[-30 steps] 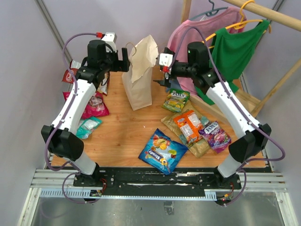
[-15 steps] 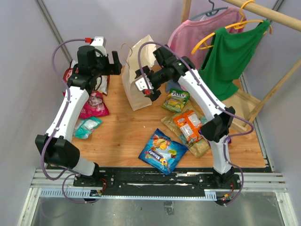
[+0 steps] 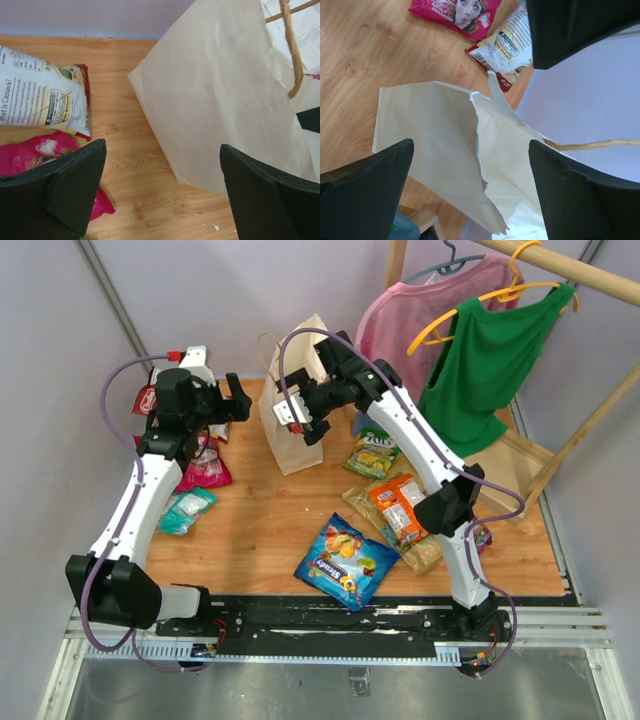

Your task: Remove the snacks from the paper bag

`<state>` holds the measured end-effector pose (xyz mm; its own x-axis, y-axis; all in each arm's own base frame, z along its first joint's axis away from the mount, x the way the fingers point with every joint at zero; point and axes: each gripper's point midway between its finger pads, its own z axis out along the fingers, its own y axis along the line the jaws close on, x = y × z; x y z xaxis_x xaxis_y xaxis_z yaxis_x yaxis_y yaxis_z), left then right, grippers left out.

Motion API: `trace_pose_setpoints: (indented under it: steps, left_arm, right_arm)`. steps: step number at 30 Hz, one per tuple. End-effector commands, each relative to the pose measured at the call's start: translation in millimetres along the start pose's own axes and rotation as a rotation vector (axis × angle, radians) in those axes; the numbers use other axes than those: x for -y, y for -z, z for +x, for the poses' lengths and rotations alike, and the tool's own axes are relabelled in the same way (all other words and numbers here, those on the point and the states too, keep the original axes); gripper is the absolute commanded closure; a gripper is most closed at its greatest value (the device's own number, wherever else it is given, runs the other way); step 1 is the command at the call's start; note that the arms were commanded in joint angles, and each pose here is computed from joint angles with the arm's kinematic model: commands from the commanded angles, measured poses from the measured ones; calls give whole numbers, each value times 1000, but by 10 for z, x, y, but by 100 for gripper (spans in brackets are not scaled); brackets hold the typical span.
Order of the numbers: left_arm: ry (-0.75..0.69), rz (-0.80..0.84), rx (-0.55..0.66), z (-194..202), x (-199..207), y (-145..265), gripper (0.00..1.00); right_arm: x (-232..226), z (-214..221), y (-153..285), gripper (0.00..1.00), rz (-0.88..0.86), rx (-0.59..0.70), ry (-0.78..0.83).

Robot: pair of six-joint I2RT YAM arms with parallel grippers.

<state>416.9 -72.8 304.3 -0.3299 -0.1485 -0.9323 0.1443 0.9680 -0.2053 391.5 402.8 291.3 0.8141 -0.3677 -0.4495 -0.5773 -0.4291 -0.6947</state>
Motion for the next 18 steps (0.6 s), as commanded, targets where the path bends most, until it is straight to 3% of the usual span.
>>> trace_pose_setpoints:
  steps: [1,5,10,13,18]
  left_arm:
    - [6,26,57,-97,20,27,0]
    - [10,29,50,-50,0,9,0]
    - [10,35,44,-6,-7,-5,0]
    - [9,37,39,9,-10,-8,0]
    - [8,35,40,19,-20,8,0]
  right_arm:
    - [10,-16,-108,0,-1,-16,-20]
    - [-118,29,-140,5,-42,-37,-59]
    - [-240,62,-106,20,-79,-67,-101]
    - [-270,19,-54,36,-85,-68,-108]
    - [-263,-106,46,77,-77,-69,-97]
